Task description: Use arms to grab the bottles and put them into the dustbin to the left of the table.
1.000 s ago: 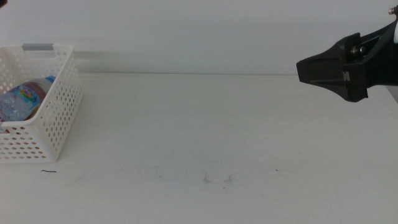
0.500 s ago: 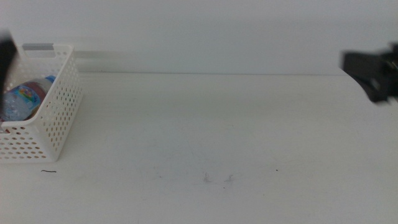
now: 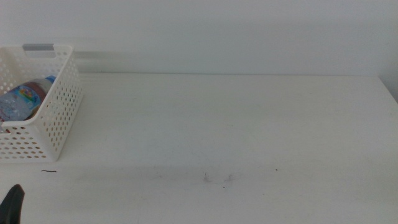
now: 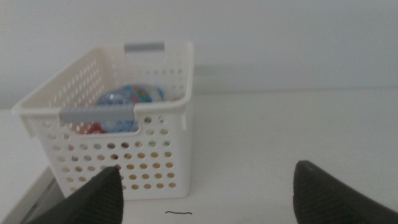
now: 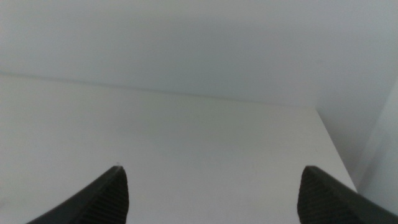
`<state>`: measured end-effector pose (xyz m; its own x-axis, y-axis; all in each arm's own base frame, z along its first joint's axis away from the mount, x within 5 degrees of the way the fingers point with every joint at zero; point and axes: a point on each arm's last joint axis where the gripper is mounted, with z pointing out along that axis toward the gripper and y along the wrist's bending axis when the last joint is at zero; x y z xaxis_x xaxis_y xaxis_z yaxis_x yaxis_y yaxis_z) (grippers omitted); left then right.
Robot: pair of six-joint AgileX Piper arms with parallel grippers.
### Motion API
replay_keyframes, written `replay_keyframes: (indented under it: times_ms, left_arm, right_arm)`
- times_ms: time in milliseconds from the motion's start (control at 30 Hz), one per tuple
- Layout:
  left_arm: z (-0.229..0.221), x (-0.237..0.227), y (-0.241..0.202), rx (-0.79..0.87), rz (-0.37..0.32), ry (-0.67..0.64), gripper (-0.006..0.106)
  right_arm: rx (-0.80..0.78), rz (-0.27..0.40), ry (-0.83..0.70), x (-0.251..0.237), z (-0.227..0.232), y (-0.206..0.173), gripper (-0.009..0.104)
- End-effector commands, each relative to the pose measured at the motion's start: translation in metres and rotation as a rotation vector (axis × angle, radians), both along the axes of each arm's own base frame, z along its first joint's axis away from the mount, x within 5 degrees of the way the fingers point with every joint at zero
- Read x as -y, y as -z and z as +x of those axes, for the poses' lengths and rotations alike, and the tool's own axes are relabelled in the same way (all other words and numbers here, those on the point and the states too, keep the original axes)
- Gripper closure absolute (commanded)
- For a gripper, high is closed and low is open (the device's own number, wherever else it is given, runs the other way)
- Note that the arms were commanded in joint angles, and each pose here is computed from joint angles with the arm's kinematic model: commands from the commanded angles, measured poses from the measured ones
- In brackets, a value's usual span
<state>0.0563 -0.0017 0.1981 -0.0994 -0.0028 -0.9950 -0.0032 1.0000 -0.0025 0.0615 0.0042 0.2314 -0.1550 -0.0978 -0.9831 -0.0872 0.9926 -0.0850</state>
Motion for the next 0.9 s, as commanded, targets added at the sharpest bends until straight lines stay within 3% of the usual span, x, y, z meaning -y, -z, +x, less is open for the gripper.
replay_keyframes:
  times_ms: [0,233,500,867]
  left_arm:
    - [0.000,-0.001,0.001,0.008,-0.018,-0.017,0.007]
    - [0.000,-0.002,-0.002,0.043,-0.005,-0.029,0.007]
    - [0.000,-0.002,-0.002,0.043,-0.005,-0.029,0.007]
    - [0.000,-0.002,-0.002,0.047,-0.005,-0.030,0.007]
  right_arm:
    - [0.001,-0.037,0.010,0.002,-0.004,0.017,0.007]
    - [-0.051,-0.040,0.012,0.002,-0.007,0.046,0.007]
    - [0.024,0.025,0.003,0.000,-0.006,0.039,0.007]
    - [0.024,0.028,0.003,0.000,-0.006,0.039,0.007]
